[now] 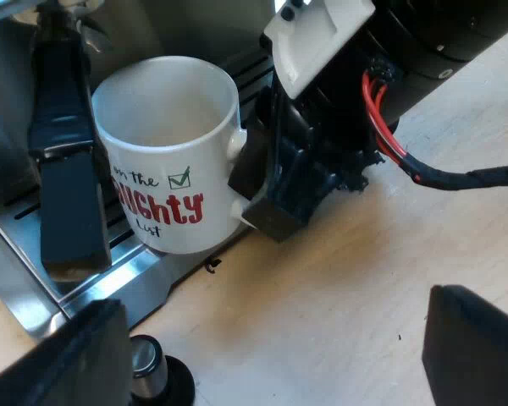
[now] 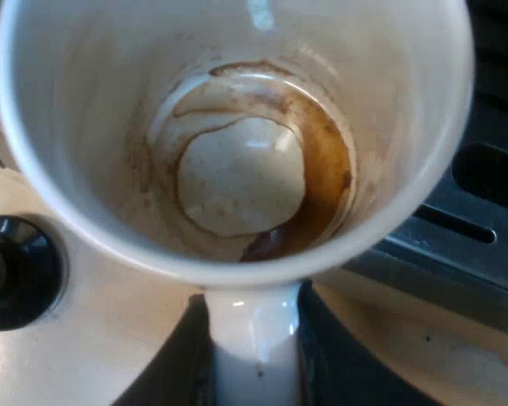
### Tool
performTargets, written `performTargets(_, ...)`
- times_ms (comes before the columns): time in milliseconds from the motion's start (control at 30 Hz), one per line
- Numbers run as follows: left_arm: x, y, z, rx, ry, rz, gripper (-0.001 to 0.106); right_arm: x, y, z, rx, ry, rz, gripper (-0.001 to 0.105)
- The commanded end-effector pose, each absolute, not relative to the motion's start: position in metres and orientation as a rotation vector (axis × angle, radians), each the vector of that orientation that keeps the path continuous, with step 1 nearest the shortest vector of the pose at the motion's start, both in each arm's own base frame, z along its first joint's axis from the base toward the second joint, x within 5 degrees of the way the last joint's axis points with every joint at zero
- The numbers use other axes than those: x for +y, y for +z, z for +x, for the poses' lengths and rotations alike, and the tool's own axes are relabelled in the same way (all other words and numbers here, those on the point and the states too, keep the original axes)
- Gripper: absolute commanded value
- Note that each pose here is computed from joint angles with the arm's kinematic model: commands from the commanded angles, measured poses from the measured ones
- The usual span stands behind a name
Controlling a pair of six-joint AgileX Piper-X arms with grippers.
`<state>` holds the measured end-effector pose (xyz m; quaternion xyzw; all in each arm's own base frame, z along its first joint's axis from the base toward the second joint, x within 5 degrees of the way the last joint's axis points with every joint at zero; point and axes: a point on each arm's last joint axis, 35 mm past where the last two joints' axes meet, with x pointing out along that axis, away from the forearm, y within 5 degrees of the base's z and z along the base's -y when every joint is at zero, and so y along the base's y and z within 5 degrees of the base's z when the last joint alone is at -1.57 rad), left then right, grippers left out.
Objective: Place mug into machine
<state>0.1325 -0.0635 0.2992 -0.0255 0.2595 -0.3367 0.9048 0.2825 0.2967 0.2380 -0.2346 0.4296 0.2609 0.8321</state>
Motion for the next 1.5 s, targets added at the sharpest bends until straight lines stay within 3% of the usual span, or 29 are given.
performTargets(33,-0.064,0.301,0.133,0.521,-0.687,-0.064,0.071,0.302,0.252,0.29,0.824,0.59,-0.487,0.0)
performTargets(733,-0.064,0.301,0.133,0.521,-0.687,-0.064,0.071,0.305,0.257,0.279,0.838,0.589,-0.479,0.0)
performTargets(1133,-0.064,0.301,0.133,0.521,-0.687,-0.064,0.071,0.307,0.26,0.281,0.812,0.512,-0.4,0.0)
performTargets(1500,-0.064,0.301,0.133,0.521,-0.687,-0.064,0.071,0.308,0.259,0.283,0.792,0.469,-0.395,0.0)
